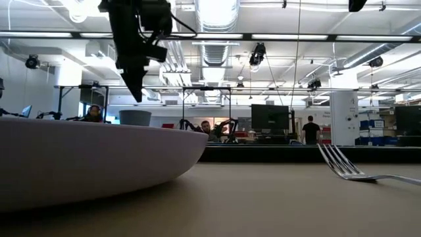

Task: Pick and place plate/cup/fork/spoon on tray
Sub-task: Put the blue cup on the black tray

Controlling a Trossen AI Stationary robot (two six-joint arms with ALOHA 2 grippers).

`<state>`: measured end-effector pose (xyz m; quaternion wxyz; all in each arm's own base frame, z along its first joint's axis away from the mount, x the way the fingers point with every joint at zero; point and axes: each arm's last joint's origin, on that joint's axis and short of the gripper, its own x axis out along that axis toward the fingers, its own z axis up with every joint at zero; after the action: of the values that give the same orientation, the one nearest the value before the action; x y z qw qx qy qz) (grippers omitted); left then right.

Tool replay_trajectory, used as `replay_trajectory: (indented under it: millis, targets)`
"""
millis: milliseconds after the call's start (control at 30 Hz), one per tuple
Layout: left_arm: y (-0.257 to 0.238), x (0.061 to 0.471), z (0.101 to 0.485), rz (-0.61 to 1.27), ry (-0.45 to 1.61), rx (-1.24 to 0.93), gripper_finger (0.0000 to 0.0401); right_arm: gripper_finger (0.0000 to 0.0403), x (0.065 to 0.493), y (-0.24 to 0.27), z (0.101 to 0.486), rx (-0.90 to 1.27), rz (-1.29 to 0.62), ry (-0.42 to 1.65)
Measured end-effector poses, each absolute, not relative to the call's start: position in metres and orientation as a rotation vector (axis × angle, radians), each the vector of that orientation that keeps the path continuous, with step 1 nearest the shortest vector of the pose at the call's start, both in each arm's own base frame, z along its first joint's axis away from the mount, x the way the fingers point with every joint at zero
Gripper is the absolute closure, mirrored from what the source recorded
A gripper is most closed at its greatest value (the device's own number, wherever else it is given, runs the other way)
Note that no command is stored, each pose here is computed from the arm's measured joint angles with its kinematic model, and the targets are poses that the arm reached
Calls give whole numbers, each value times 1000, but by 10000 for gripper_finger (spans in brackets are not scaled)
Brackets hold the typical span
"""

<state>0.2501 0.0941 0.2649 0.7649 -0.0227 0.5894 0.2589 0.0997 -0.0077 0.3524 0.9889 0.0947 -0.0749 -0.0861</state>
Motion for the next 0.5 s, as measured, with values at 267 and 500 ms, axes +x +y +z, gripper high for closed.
replay_trajectory:
  millis: [267,500]
  targets:
    - [107,253,254,563,1329,-39,246,323,99,-8,353,190,-170,-152]
    - [117,257,238,554,1399,-34,249,323,99,-8,353,190,-170,-153]
